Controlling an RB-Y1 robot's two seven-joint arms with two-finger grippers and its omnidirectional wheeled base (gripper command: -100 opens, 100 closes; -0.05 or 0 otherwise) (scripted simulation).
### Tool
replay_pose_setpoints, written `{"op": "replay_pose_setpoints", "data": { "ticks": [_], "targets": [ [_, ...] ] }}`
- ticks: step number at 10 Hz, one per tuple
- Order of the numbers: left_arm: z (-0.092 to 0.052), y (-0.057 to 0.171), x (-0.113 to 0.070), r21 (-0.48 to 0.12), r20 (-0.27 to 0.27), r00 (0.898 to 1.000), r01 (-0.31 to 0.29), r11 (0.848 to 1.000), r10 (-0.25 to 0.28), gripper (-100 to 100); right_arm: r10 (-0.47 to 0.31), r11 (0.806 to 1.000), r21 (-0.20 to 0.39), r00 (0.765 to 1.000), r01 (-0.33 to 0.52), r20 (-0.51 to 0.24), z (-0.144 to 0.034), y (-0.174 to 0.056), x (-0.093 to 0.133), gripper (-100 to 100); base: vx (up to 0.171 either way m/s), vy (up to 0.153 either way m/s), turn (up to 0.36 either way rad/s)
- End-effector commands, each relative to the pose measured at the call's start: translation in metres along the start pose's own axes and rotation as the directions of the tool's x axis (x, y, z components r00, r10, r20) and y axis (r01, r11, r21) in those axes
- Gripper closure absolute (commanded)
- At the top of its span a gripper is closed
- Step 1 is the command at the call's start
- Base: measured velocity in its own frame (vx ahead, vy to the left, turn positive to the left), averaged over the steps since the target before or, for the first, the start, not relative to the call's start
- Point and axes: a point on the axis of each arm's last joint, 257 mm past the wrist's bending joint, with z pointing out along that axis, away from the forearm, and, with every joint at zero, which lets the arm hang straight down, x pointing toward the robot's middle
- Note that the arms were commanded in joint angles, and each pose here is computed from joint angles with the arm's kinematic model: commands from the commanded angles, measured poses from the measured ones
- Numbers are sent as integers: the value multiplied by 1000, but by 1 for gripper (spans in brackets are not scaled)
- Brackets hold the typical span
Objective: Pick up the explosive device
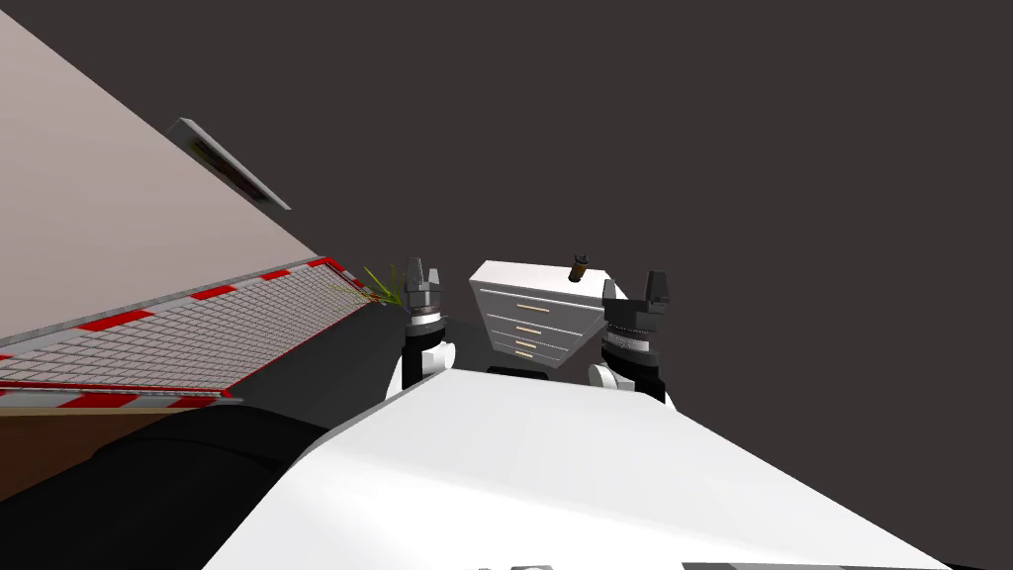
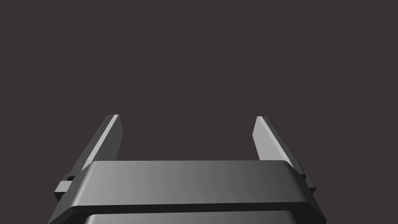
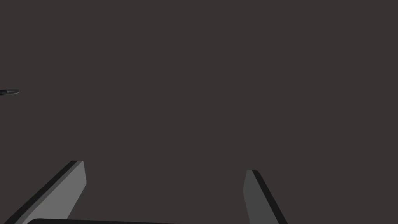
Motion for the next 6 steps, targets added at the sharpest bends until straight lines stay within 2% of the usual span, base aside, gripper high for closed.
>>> {"op": "replay_pose_setpoints", "data": {
  "ticks": [1, 3, 6],
  "targets": [
    [0, 0, 0, 0, 0, 1000, 0, 1000, 0, 0, -22, 1000, 11, 999, 22, -28, -2, -3, 1, -100, -15, 20, 8],
    [0, 0, 0, 0, 0, 1000, 0, 1000, 0, 0, -64, 997, 33, 996, 66, -67, -5, -8, -1, -100, -40, 45, 8],
    [0, 0, 0, 0, 0, 1000, 0, 1000, 0, 0, -147, 984, 80, 983, 156, -107, -12, -20, -12, -100, -58, 79, 14]
  ]
}}
